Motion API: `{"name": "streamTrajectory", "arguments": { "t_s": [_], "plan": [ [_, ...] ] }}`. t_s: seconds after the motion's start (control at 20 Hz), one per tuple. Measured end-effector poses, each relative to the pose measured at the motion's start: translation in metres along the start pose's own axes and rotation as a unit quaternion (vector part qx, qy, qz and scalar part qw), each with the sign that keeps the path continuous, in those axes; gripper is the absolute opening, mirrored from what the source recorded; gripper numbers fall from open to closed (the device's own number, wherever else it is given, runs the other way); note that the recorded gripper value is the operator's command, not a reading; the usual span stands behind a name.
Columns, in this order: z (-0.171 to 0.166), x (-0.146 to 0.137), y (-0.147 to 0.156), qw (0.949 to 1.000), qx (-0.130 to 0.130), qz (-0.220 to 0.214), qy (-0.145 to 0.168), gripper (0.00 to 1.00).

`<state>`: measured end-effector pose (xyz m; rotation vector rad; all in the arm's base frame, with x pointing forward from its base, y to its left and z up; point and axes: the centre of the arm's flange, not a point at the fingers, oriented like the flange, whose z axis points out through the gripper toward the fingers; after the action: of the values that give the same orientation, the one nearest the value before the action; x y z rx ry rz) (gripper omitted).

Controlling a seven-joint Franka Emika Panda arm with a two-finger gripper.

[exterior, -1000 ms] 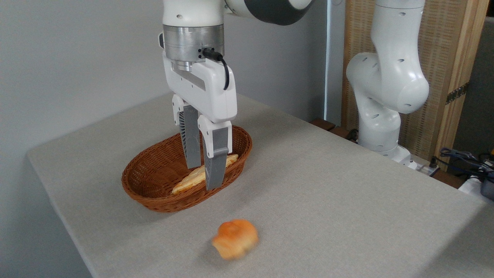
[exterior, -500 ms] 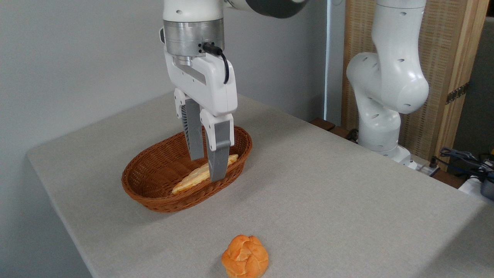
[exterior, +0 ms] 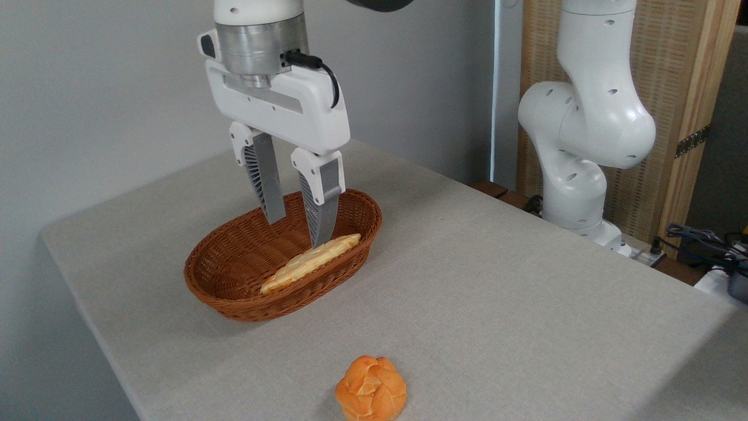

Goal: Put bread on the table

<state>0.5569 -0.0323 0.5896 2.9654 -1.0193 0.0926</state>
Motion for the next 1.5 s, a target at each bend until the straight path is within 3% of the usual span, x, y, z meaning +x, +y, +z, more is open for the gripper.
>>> {"name": "streamTrajectory", "arguments": {
  "t_s": [0.35,0.5,0.75,1.5],
  "plan": [
    [0.017,0.031,0.037,0.9999,-0.008,0.004,-0.013,1.00],
    [0.014,0.026,0.030,0.9998,-0.009,0.011,-0.015,1.00],
    [-0.014,0.007,0.017,0.9959,-0.026,0.079,-0.036,1.00],
    [-0.026,-0.004,0.005,0.9961,-0.018,0.080,-0.032,1.00]
  ]
}}
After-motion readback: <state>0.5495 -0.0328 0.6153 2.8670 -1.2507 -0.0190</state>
